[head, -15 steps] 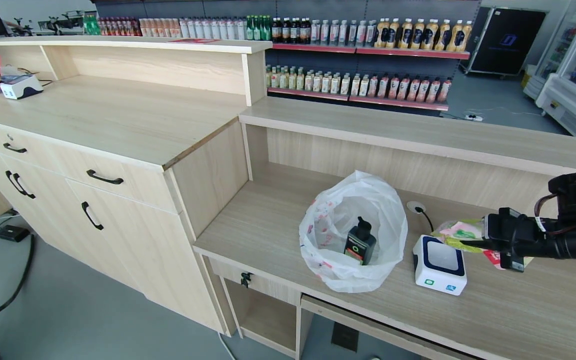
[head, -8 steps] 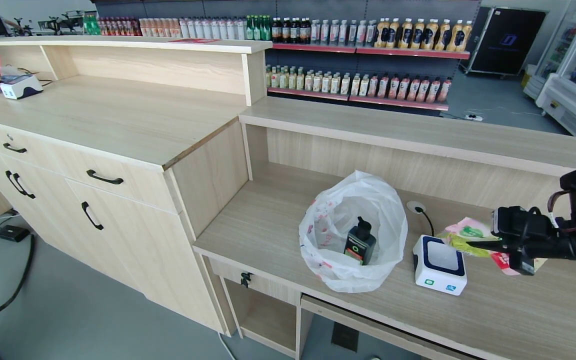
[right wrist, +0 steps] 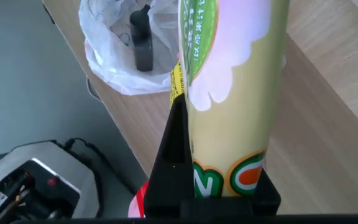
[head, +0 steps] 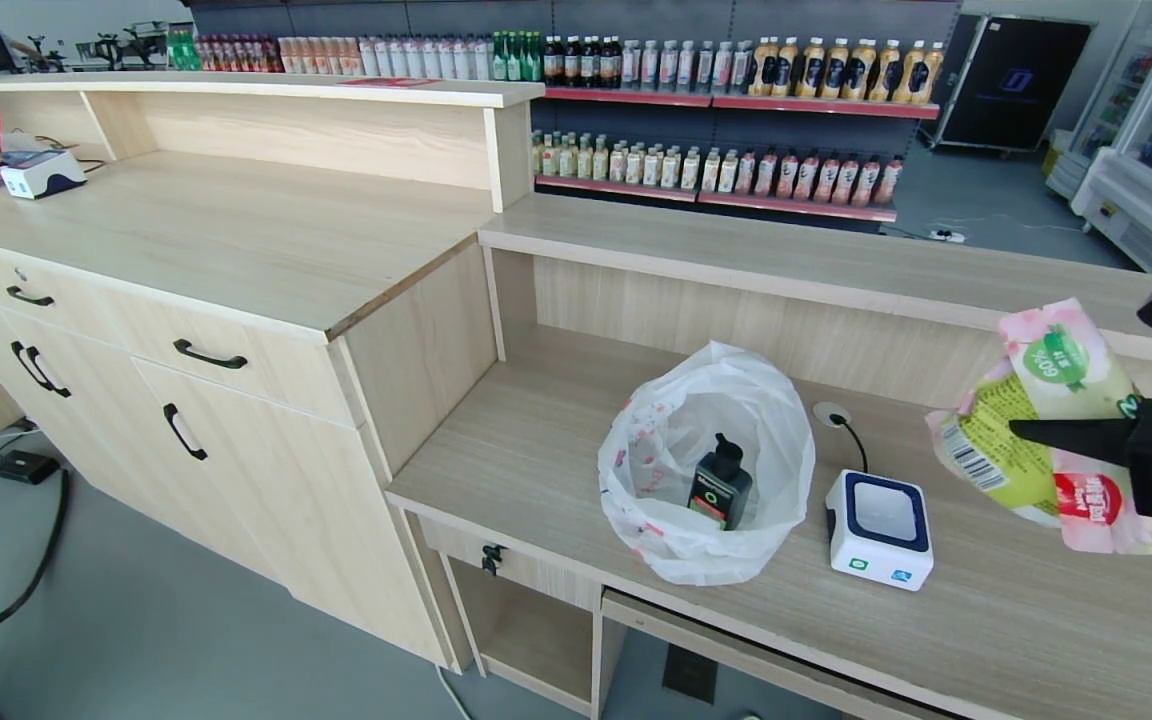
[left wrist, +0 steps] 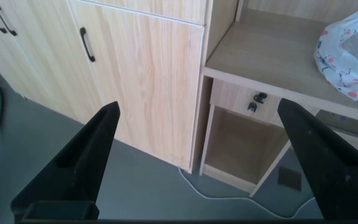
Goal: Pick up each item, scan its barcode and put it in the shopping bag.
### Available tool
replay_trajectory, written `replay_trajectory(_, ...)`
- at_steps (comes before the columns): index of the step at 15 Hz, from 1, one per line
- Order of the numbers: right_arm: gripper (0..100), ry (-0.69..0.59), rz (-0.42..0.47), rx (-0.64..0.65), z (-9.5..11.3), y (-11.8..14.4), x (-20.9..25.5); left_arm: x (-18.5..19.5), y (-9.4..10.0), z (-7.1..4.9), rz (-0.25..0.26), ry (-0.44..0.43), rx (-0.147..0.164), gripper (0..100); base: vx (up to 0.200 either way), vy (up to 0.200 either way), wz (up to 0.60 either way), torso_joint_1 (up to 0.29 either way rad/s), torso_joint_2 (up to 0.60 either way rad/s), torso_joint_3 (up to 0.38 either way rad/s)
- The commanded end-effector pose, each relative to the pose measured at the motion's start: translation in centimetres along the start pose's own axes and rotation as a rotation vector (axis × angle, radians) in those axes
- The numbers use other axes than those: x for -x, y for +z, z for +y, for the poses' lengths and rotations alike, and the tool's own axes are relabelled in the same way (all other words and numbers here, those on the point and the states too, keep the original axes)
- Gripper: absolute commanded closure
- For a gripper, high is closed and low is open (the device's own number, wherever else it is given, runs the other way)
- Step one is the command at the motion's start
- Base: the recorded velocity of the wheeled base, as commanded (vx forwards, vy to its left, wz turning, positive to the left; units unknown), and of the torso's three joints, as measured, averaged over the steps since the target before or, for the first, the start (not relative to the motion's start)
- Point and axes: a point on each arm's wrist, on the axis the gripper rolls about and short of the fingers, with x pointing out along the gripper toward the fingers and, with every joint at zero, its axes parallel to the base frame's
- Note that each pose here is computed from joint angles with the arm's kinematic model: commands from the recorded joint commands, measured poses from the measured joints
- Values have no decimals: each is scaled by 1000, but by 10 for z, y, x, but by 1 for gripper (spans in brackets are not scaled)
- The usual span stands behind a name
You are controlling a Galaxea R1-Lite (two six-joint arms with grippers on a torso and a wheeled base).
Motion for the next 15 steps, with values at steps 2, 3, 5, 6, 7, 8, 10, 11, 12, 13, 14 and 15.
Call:
replay_trajectory(2,100,-212,27,-64,8,11,29,0,0,0,0,1,1,0,0,0,0,0,0,0)
replay_trajectory(3,100,-229,21,-108,11,14,30,0,0,0,0,1,1,0,0,0,0,0,0,0)
replay_trajectory(5,100,-262,5,-119,17,19,34,0,0,0,0,-1,1,0,0,0,0,0,0,0)
replay_trajectory(6,100,-252,-7,-129,20,21,34,0,0,0,0,1,1,0,0,0,0,0,0,0)
replay_trajectory(7,100,-277,-33,-157,22,27,29,0,0,0,0,1,1,0,0,0,600,7,2,-2)
replay_trajectory(8,100,-325,-54,-178,20,31,27,0,0,0,0,1,1,0,0,0,600,2,2,2)
replay_trajectory(10,100,-322,-83,-264,18,33,23,0,0,0,0,1,1,0,0,0,300,-1,1,4)
replay_trajectory(11,100,-319,-77,-276,17,33,20,0,0,0,0,1,1,0,0,0,0,0,0,0)
replay_trajectory(12,100,-319,-82,-297,16,33,18,0,0,0,0,1,1,0,0,0,0,0,0,0)
replay_trajectory(13,100,-319,-92,-330,13,32,13,0,0,0,0,1,1,0,0,0,0,0,0,0)
replay_trajectory(14,100,-322,-114,-384,7,33,4,0,0,0,0,1,1,0,0,0,0,0,0,0)
replay_trajectory(15,100,-323,-146,-443,0,34,-9,0,0,0,0,1,1,0,0,0,0,0,0,0)
